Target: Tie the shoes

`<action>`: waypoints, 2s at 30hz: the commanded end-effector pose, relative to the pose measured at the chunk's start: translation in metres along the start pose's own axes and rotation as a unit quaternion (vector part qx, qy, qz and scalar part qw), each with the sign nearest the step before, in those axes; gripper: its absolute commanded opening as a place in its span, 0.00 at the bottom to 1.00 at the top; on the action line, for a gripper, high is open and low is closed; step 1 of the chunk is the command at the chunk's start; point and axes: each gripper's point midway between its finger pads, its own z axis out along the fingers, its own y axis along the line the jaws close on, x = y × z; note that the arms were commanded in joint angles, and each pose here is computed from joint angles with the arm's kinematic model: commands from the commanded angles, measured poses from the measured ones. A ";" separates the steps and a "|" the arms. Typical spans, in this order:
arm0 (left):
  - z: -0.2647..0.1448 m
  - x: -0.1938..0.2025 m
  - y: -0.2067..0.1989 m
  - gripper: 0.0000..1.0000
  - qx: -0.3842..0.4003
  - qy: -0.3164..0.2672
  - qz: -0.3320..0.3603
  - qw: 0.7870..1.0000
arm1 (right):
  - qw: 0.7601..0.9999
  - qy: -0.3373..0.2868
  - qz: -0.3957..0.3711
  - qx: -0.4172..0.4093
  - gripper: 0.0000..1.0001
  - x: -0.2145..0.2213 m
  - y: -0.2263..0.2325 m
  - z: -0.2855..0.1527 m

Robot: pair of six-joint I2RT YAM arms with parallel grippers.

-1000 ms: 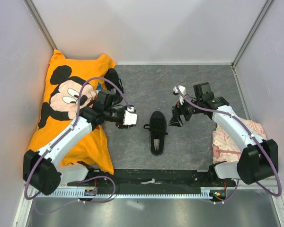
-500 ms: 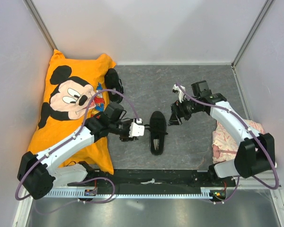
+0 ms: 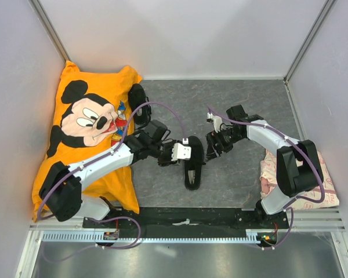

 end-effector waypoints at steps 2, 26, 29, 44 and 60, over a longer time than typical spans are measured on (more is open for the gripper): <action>0.008 -0.021 0.027 0.48 -0.014 -0.015 0.027 0.999 | 1.000 -0.013 0.014 -0.014 0.84 0.000 0.000 0.007; 0.031 -0.019 0.026 0.18 0.049 -0.017 0.083 0.995 | 0.998 -0.024 0.049 -0.011 0.84 -0.005 -0.007 0.017; 0.028 -0.022 0.025 0.01 0.049 -0.020 0.081 0.995 | 0.998 -0.026 0.048 -0.015 0.84 -0.008 -0.005 0.016; 0.000 -0.027 0.027 0.02 0.031 -0.037 0.063 0.997 | 0.998 -0.026 0.045 -0.038 0.82 -0.005 0.005 0.014; -0.017 -0.011 0.025 0.01 0.035 -0.023 0.070 0.997 | 0.997 -0.042 0.027 -0.066 0.48 -0.021 0.013 0.012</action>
